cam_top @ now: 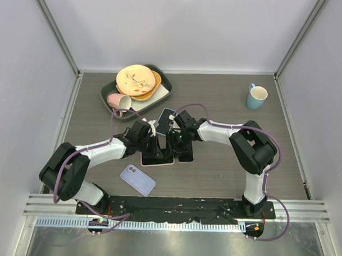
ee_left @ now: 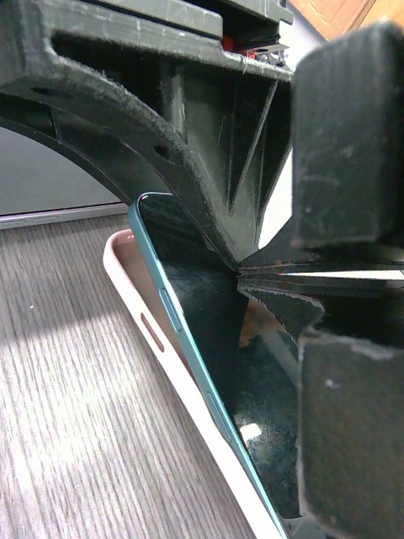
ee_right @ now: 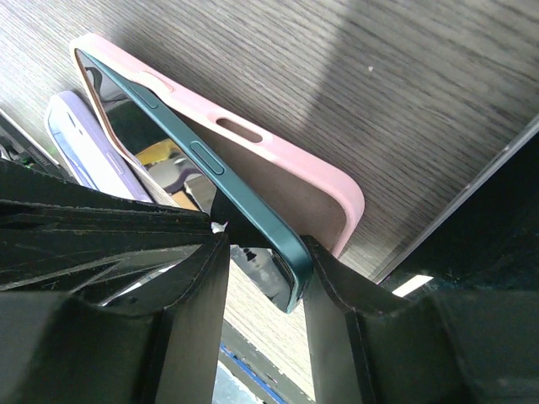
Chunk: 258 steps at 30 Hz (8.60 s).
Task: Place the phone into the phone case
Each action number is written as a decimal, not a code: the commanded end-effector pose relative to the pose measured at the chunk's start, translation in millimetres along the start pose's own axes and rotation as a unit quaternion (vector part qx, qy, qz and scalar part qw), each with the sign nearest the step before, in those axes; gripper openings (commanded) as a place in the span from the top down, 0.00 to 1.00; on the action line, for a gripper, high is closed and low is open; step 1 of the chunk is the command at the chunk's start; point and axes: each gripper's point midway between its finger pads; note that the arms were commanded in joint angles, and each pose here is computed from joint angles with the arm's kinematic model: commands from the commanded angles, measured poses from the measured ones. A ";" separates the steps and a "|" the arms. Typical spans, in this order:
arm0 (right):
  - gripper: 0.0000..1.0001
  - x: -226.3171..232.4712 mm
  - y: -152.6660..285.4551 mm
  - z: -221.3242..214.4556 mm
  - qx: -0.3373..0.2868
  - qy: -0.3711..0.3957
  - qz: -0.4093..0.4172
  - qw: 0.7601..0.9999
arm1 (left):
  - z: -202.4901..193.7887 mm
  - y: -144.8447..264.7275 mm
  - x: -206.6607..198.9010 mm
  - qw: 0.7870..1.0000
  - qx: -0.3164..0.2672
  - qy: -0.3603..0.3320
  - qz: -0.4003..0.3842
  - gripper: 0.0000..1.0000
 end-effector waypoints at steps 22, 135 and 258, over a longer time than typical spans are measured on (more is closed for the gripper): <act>0.39 -90.0 -24.6 -83.4 0.105 0.010 -0.167 0.980 | -16.7 -13.3 46.7 0.995 0.004 0.015 0.094 1.00; 0.82 -77.3 -17.1 -57.9 0.063 -0.039 -0.070 0.995 | -12.0 4.5 65.4 0.987 0.011 0.011 0.161 1.00; 0.56 29.6 66.6 61.1 -0.170 0.002 0.114 0.979 | 71.9 75.3 -4.7 0.992 -0.122 -0.002 0.042 0.36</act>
Point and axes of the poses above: each gripper's point midway between its finger pads, its own y axis back along the fingers, its own x axis along the line the jaws close on, z = x × y, and after that the axes turned 5 degrees about y, right-handed
